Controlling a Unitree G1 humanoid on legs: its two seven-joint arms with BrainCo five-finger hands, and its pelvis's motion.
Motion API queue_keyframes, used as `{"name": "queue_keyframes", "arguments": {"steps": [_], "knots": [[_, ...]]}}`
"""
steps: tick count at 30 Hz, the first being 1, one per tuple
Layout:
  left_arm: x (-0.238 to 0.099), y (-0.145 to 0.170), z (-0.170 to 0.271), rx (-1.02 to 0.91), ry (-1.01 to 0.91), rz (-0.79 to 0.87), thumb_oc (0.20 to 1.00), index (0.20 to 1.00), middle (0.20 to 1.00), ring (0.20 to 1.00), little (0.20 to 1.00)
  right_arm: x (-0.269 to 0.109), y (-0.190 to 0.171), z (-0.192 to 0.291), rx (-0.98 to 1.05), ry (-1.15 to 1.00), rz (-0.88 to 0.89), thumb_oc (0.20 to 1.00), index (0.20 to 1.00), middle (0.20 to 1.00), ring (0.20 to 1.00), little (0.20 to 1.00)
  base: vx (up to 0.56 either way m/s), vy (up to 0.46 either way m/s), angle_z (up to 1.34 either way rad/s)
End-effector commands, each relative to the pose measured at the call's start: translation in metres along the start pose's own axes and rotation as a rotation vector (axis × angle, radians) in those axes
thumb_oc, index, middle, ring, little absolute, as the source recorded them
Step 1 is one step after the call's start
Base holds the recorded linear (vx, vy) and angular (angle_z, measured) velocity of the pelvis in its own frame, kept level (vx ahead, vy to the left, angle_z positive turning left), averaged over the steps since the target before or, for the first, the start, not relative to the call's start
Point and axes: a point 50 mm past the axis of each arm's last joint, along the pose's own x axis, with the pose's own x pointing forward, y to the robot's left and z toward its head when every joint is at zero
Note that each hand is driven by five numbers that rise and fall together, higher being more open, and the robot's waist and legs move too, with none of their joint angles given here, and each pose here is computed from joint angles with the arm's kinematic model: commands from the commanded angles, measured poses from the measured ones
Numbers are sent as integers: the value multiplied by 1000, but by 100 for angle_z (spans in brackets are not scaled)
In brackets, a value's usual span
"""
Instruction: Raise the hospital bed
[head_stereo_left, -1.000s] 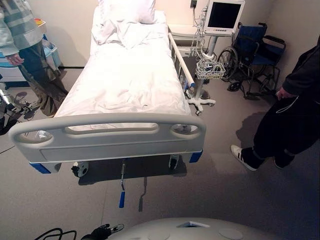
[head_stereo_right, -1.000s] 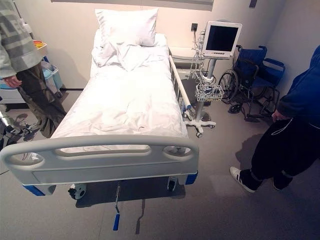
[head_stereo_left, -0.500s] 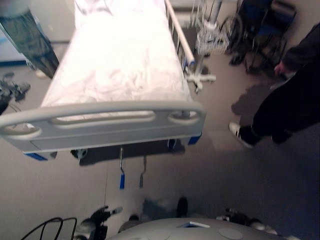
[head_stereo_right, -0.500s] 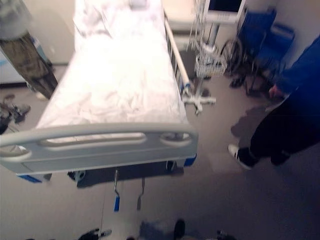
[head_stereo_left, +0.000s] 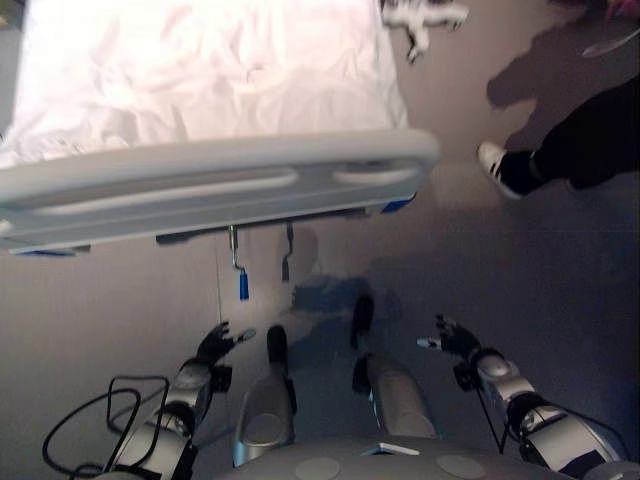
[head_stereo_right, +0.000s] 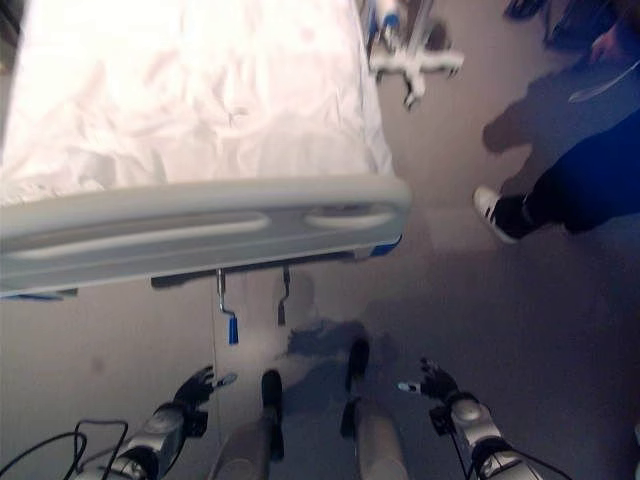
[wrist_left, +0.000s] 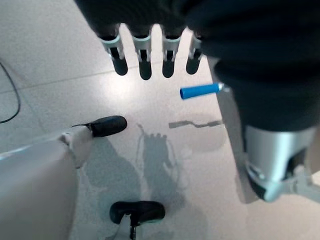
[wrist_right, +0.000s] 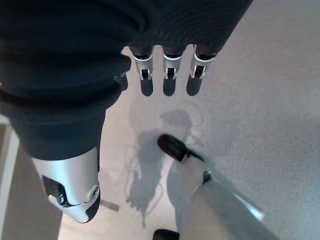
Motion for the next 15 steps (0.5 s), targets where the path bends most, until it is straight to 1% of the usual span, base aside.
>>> {"name": "queue_keyframes", "arguments": {"steps": [1, 2, 5, 6, 7, 10, 15], "knots": [[9, 12, 38, -30, -98, 65, 1000, 1000, 1000, 1000, 1000, 6, -11, 37, -20, -137, -38, 1000, 1000, 1000, 1000, 1000, -72, 31, 0], [9, 12, 38, -30, -98, 65, 1000, 1000, 1000, 1000, 1000, 6, -11, 37, -20, -137, -38, 1000, 1000, 1000, 1000, 1000, -78, 26, 1], [13, 6, 74, -55, -207, 65, 1000, 1000, 1000, 1000, 1000, 8, -13, 61, -35, -219, -51, 1000, 1000, 1000, 1000, 1000, -62, -1, -3], [13, 6, 74, -55, -208, 65, 1000, 1000, 1000, 1000, 1000, 8, -13, 61, -35, -219, -51, 1000, 1000, 1000, 1000, 1000, -80, -4, 3], [15, 7, 92, -58, -248, 72, 1000, 1000, 1000, 1000, 1000, 9, -14, 74, -40, -260, -63, 1000, 1000, 1000, 1000, 1000, -76, -2, 2], [15, 9, 117, -66, -320, 88, 1000, 1000, 1000, 1000, 1000, 9, -12, 93, -49, -333, -60, 1000, 1000, 1000, 1000, 1000, -74, -5, 5], [14, 9, 140, -61, -382, 94, 1000, 1000, 1000, 1000, 1000, 7, -10, 111, -57, -410, -59, 1000, 1000, 1000, 1000, 1000, 3, 3, 2]]}}
